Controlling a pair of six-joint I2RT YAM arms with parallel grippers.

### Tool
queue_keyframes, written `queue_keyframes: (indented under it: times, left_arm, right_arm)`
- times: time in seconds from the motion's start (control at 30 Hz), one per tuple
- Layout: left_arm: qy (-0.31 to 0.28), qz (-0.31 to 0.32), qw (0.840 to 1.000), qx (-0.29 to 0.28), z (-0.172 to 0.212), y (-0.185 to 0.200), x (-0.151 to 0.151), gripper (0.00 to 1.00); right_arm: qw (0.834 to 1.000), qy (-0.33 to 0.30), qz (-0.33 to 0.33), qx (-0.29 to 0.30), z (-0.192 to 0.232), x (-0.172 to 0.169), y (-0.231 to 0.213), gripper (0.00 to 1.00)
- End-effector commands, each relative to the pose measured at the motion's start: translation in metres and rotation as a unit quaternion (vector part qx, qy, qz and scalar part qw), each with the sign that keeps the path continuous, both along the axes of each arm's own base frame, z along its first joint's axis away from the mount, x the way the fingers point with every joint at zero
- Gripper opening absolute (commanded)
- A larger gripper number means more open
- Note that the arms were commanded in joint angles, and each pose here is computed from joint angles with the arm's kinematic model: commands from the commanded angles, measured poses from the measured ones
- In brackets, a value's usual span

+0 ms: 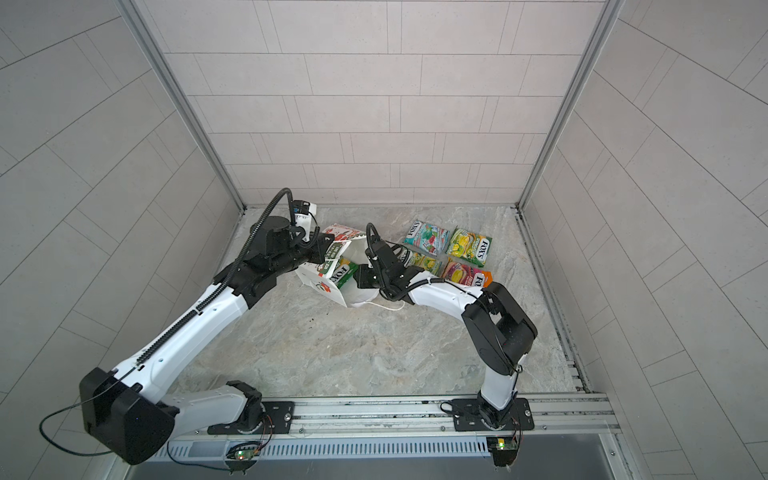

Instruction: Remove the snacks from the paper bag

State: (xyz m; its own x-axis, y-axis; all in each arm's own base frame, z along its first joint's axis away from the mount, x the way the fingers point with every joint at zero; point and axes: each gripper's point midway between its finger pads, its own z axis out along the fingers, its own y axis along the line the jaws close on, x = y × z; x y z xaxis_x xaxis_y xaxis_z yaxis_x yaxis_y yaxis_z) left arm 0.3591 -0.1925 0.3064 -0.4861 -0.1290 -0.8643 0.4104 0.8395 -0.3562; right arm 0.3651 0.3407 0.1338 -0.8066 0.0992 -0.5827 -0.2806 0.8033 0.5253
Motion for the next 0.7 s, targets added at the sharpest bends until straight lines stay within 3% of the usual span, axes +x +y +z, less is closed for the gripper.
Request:
queue_keyframes:
  times: [0.0, 0.37, 0.67]
  left_arm:
    - [-0.042, -0.004, 0.998, -0.056, 0.034, -0.003, -0.006, 0.0]
    - [-0.041, -0.026, 0.998, -0.041, 0.028, -0.007, -0.011, 0.0]
    - [-0.043, -0.036, 0.997, -0.044, 0.021, -0.011, -0.01, 0.0]
  right_arm:
    - [1.0, 0.008, 0.0, -0.017, -0.009, -0.003, 0.003, 0.31]
    - [1.0, 0.009, 0.0, 0.018, -0.012, 0.002, 0.035, 0.32]
    - [0.997, 0.041, -0.058, 0.004, -0.036, 0.009, 0.03, 0.32]
